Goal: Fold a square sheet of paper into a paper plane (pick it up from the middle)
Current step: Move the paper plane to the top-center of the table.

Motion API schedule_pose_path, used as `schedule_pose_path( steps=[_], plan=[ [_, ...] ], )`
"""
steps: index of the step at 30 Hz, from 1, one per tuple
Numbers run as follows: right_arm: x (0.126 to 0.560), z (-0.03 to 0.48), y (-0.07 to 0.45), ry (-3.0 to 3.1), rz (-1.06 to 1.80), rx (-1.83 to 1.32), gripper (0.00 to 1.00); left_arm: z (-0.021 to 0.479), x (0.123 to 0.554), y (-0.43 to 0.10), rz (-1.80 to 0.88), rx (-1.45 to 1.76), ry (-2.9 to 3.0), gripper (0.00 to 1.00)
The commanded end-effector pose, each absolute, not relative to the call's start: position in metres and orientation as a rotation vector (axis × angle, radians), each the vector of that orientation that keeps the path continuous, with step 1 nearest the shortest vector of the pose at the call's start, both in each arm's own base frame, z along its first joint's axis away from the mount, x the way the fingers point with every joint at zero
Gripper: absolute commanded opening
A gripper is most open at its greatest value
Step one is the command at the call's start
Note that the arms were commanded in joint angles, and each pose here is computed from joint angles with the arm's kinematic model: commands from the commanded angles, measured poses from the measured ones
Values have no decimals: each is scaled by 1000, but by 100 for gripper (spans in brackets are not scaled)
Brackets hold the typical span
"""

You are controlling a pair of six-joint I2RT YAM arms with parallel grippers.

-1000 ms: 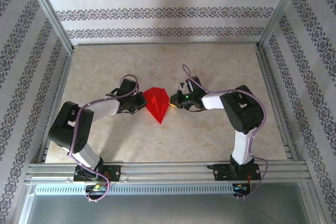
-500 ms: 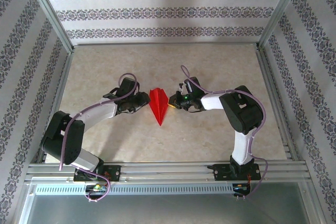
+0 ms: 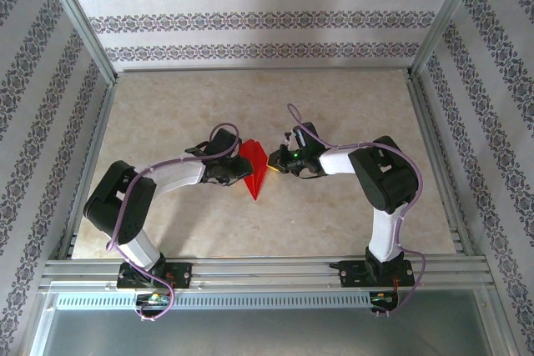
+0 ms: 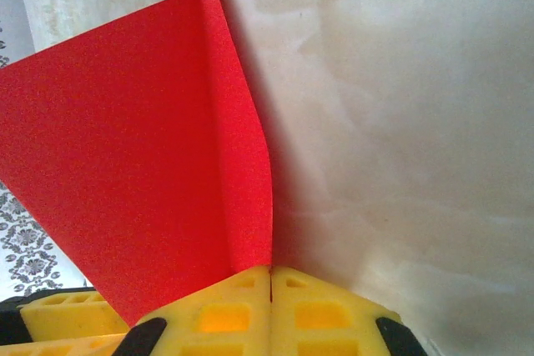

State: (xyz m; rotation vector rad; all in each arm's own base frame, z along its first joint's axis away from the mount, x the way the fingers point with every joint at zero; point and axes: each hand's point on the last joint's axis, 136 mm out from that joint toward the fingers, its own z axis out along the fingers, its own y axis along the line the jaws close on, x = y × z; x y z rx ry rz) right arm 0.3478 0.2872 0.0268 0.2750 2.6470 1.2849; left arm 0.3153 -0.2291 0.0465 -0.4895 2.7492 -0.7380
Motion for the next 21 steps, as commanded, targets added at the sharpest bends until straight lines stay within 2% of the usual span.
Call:
schedule_pose_path(
  steps=[1, 4, 8, 14, 21],
  plan=[
    [348, 33, 292, 2641, 1297, 252, 0, 59, 322, -244, -801, -424, 2729, 35],
    [348, 33, 291, 2641, 1297, 254, 0, 63, 322, -247, -821, -404, 2722, 30],
    [348, 31, 291, 2644, 1295, 256, 0, 62, 320, -248, -808, -389, 2734, 29],
    [348, 31, 291, 2645, 1298, 259, 0, 60, 320, -257, -805, -327, 2756, 36],
    [349, 32, 291, 2644, 1303, 262, 0, 51, 316, -260, -637, -231, 2831, 39]
  ],
)
